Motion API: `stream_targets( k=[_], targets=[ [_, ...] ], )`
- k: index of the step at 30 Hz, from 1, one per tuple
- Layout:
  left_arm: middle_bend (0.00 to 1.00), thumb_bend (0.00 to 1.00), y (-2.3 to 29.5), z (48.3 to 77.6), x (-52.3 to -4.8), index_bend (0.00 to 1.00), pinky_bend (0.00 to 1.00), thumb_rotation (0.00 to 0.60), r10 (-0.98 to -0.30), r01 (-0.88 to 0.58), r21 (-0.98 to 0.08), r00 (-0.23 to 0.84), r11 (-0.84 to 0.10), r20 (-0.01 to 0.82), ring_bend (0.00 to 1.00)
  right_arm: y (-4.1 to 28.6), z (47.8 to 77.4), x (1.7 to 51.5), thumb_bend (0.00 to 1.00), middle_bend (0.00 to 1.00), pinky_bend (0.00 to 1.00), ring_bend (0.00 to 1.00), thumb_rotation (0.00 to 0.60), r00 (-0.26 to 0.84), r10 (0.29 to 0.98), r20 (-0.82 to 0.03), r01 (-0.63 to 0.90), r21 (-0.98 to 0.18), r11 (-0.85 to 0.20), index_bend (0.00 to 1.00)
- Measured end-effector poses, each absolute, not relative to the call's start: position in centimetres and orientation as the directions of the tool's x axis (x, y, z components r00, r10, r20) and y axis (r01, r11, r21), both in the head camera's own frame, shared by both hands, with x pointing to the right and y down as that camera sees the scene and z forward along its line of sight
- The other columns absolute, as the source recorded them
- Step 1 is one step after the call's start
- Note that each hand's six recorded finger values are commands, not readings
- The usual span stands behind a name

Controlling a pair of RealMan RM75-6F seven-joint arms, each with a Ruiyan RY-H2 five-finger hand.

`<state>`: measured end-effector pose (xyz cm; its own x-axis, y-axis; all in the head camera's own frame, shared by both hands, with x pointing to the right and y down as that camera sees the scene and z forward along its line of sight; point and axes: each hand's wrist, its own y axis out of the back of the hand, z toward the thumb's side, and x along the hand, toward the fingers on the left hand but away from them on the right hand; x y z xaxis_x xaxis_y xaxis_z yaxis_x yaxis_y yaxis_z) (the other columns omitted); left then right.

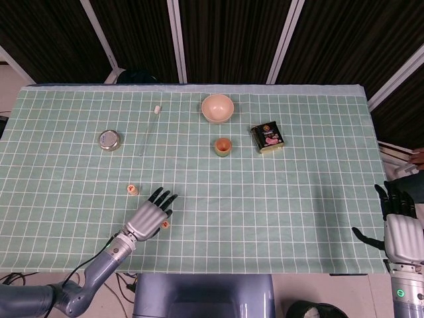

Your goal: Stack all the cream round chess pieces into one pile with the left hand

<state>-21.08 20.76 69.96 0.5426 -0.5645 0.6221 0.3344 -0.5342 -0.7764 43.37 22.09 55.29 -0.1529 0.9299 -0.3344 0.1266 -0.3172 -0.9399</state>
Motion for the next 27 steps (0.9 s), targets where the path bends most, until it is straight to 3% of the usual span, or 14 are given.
stream_targets(
  k=[27],
  targets=[
    [0.06,0.30,21.49,70.57,-20.36,0.49,0.00,0.600,-0.549,0.361,-0.772,0.550,-0.524,0.630,0.00,22.07,55.27,43.45,0.23,0.01,0.00,0.00,0.600,-0.157,0.929,-0.334,0.129,-0.940,-0.316,0.09]
  ],
)
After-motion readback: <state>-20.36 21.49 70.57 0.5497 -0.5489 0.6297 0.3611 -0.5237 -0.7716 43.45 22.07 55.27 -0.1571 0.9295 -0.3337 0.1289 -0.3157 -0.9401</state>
